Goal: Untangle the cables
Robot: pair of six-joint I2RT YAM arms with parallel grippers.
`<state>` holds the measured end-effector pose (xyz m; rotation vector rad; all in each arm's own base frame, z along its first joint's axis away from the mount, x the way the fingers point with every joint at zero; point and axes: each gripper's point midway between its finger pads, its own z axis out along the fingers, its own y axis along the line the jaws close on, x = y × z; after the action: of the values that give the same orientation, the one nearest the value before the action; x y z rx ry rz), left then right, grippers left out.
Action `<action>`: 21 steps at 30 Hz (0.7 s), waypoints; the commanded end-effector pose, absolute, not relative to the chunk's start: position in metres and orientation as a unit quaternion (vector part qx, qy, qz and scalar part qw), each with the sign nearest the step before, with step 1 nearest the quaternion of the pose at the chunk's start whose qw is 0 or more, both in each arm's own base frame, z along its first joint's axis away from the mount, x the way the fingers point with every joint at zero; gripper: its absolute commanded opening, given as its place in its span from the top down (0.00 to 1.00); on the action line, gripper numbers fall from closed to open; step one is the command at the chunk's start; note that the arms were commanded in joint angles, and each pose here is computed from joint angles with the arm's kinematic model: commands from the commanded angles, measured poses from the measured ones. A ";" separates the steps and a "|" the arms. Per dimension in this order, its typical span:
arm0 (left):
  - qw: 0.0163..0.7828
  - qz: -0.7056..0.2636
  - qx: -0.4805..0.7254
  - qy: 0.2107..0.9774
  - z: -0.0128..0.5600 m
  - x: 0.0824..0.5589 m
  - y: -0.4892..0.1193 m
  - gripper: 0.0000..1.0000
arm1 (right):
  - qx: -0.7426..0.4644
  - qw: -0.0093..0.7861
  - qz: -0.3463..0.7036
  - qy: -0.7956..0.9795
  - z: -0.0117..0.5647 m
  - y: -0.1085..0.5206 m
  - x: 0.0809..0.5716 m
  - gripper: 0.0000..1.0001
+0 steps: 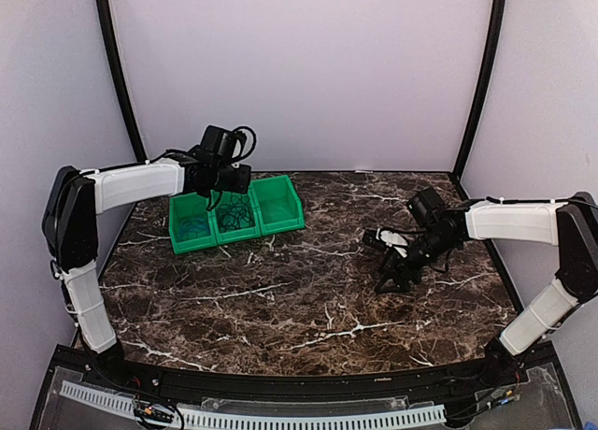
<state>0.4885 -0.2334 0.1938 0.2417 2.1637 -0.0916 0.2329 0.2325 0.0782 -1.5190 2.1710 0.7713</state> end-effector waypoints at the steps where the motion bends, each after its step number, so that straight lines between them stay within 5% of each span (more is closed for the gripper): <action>1: 0.450 -0.041 0.077 0.889 0.168 0.494 -0.226 1.00 | -0.544 0.190 0.272 0.771 0.078 0.233 0.236 0.28; 21: 0.365 -0.036 0.050 0.929 0.078 0.491 -0.200 1.00 | -0.545 0.188 0.270 0.771 0.076 0.232 0.235 0.28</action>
<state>0.4952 -0.1990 0.0750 0.1371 2.3755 -0.0638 0.2333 0.2316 0.0753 -1.5238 2.1790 0.7635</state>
